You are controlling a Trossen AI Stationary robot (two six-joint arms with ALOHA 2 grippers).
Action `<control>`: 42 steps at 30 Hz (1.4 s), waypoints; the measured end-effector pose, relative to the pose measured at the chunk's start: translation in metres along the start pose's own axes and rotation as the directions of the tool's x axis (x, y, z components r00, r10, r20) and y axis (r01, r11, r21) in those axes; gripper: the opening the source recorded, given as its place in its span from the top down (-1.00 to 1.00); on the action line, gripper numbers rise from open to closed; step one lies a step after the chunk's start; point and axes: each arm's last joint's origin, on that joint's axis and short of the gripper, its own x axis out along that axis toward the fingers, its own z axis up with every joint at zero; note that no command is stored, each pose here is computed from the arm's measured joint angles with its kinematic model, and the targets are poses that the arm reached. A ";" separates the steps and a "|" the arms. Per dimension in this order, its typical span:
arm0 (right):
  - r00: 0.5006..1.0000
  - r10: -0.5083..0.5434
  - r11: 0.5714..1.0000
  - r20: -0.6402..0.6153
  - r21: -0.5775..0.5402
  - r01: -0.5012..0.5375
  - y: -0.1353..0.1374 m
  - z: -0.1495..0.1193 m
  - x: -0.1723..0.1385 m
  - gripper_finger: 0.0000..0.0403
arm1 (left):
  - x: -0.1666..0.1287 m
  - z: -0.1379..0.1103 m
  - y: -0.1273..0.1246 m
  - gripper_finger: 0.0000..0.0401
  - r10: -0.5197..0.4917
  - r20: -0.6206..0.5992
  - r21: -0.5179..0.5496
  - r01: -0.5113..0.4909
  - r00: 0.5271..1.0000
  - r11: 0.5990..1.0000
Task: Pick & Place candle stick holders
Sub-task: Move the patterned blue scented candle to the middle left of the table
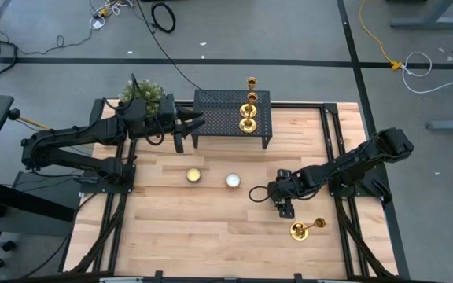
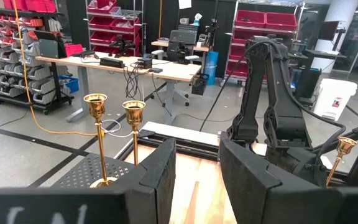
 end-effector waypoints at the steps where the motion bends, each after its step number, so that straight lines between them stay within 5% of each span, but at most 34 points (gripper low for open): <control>1: 1.000 0.002 1.000 0.000 0.000 -0.002 0.000 0.000 0.000 -0.51 | 0.000 0.000 0.000 0.36 0.000 0.000 0.000 0.000 1.000 1.000; 30: 0.946 -0.061 0.981 0.318 -0.157 0.115 -0.029 0.083 -0.053 -0.51 | 0.000 0.000 0.000 0.36 0.000 0.000 -0.002 0.000 1.000 1.000; 42: 0.926 -0.017 0.987 0.378 -0.143 0.077 -0.030 0.098 -0.033 -0.50 | 0.000 -0.001 0.000 0.36 0.001 -0.006 0.000 -0.001 1.000 1.000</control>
